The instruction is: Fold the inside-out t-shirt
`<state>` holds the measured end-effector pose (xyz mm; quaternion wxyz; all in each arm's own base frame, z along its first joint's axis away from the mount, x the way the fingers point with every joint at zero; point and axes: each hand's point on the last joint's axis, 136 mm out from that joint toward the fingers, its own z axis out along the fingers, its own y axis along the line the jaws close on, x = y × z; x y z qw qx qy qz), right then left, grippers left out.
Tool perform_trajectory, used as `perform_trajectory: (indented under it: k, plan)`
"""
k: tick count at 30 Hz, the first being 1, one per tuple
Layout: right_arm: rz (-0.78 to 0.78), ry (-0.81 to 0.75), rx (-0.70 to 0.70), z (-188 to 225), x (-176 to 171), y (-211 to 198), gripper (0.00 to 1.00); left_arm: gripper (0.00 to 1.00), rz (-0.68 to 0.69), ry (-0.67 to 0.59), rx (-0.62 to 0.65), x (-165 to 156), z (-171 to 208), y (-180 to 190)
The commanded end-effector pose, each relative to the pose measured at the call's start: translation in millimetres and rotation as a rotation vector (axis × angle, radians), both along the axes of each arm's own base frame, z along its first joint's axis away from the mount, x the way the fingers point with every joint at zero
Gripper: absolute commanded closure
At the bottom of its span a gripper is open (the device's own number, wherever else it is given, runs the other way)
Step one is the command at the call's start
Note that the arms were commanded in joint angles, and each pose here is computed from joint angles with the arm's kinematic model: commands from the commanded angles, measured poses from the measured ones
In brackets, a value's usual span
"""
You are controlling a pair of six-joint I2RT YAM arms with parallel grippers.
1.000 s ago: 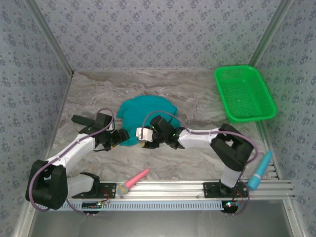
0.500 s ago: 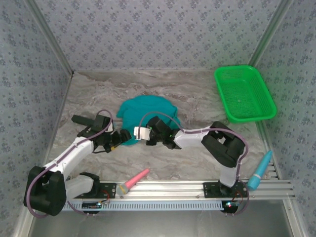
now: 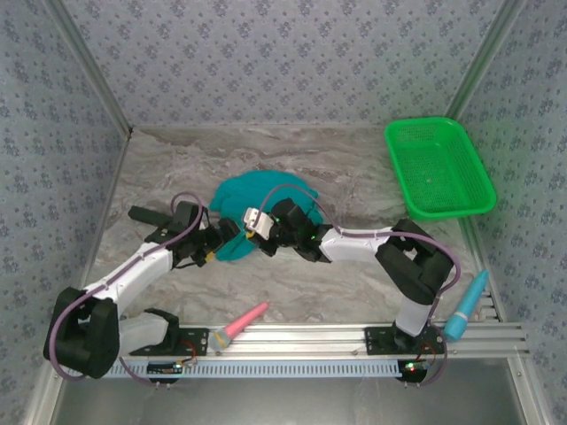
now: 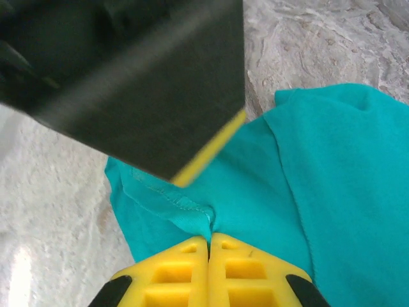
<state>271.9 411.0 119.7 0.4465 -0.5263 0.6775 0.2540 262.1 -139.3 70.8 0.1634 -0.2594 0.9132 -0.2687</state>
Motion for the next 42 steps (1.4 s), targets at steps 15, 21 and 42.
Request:
perform_trajectory:
  k: [15,21,42]
  plan:
    - [-0.135,0.168,0.078,-11,0,-46,0.98,0.77,-0.111,0.063,0.152,0,-60,-25]
    - [-0.165,0.148,0.055,-8,8,-64,0.94,1.00,-0.172,-0.048,0.257,0,1,-7]
    - [-0.187,0.029,-0.263,-19,33,-150,0.48,1.00,-0.385,-0.281,0.196,12,194,-16]
